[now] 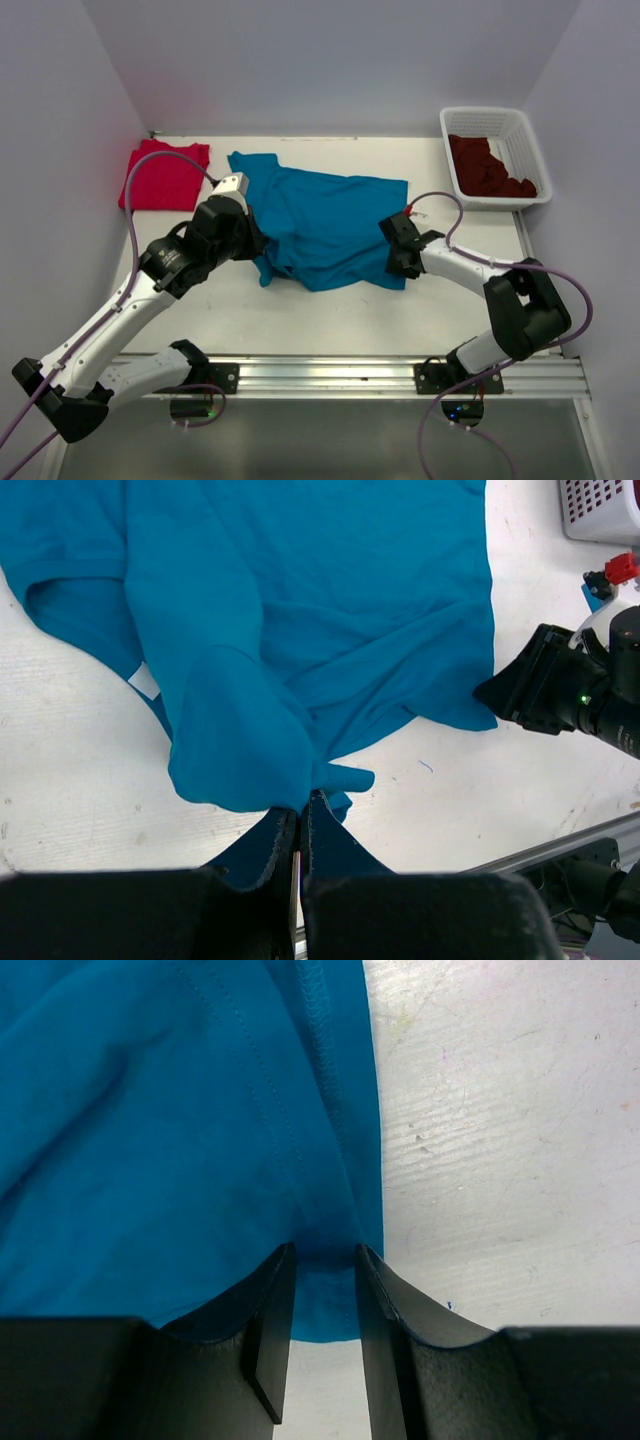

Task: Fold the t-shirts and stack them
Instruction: Flatten the tshirt out

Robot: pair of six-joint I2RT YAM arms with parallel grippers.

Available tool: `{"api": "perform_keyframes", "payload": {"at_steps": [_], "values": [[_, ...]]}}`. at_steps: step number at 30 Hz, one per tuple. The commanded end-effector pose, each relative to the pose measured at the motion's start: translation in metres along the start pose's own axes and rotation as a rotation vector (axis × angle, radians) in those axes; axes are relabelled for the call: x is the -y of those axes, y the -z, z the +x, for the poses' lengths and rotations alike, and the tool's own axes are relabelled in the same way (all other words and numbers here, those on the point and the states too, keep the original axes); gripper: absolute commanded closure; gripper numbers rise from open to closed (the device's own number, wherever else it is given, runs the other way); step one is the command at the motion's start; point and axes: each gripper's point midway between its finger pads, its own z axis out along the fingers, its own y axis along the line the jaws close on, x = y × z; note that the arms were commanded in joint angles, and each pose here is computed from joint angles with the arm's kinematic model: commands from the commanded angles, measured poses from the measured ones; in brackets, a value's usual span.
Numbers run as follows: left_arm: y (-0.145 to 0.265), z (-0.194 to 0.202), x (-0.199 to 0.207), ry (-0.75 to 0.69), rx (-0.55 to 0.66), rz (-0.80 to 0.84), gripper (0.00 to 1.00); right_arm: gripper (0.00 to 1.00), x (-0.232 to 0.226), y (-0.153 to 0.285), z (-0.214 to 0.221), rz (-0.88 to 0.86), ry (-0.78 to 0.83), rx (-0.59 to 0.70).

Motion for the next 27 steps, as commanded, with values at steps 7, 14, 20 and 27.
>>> {"api": "perform_keyframes", "payload": {"at_steps": [7,14,20,27], "values": [[0.002,-0.006,0.003,0.015,0.035,0.015,1.00,0.68,0.007,-0.004,0.015,-0.002,-0.039,-0.012],[0.004,-0.005,0.001,0.018,0.035,0.011,1.00,1.00,0.008,-0.011,0.026,-0.005,-0.038,-0.040],[0.004,-0.006,0.003,0.016,0.037,0.014,1.00,1.00,0.004,0.009,0.007,-0.035,-0.036,0.011],[0.007,-0.016,0.001,0.000,0.064,-0.006,1.00,1.00,0.003,0.084,-0.056,-0.131,-0.053,0.217]]}}
